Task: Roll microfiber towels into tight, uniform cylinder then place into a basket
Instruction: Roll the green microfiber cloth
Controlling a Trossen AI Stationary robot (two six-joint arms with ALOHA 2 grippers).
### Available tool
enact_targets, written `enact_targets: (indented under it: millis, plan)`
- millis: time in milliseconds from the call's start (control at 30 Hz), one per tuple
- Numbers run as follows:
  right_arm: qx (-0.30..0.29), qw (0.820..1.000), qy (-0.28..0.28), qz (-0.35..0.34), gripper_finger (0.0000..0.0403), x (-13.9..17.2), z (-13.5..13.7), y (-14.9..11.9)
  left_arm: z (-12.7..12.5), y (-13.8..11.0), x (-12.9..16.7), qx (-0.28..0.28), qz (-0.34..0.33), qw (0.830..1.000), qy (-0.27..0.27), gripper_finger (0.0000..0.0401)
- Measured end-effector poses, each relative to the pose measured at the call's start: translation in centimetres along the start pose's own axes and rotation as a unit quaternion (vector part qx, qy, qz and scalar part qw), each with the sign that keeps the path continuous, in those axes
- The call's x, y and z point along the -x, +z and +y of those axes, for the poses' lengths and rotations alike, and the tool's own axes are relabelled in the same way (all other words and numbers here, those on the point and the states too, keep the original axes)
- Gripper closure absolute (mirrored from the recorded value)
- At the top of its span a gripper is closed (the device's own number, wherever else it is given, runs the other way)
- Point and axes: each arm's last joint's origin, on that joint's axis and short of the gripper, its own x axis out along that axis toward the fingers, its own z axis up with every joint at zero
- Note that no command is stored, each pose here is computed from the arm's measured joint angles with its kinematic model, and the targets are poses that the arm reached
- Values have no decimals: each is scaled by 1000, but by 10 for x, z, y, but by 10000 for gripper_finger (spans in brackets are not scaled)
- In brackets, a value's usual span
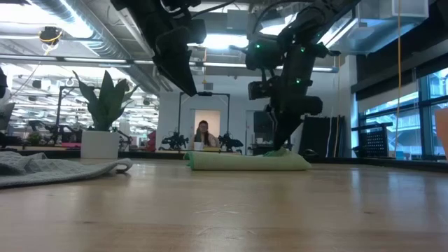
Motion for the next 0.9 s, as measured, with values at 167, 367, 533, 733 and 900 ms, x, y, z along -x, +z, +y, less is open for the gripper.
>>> enact_targets:
  millis: [167, 367, 533, 733, 900]
  plan:
    - [-69, 997, -23, 14, 399, 9, -12, 2, 0, 0, 0, 0, 0, 1000, 0, 325]
    - [-159, 986, -28, 47, 401, 10, -26, -7, 0, 0, 0, 0, 0, 1000, 0, 325]
    - [-187, 980, -38, 59, 401, 10, -30, -11, 0, 0, 0, 0, 0, 1000, 0, 325]
    - [-197, 978, -37, 57, 389, 11, -30, -11, 0, 0, 0, 0, 0, 1000, 0, 325]
    - [-204, 977, -38, 54, 341, 11, -30, -11, 0, 0, 0, -1, 0, 1000, 0, 325]
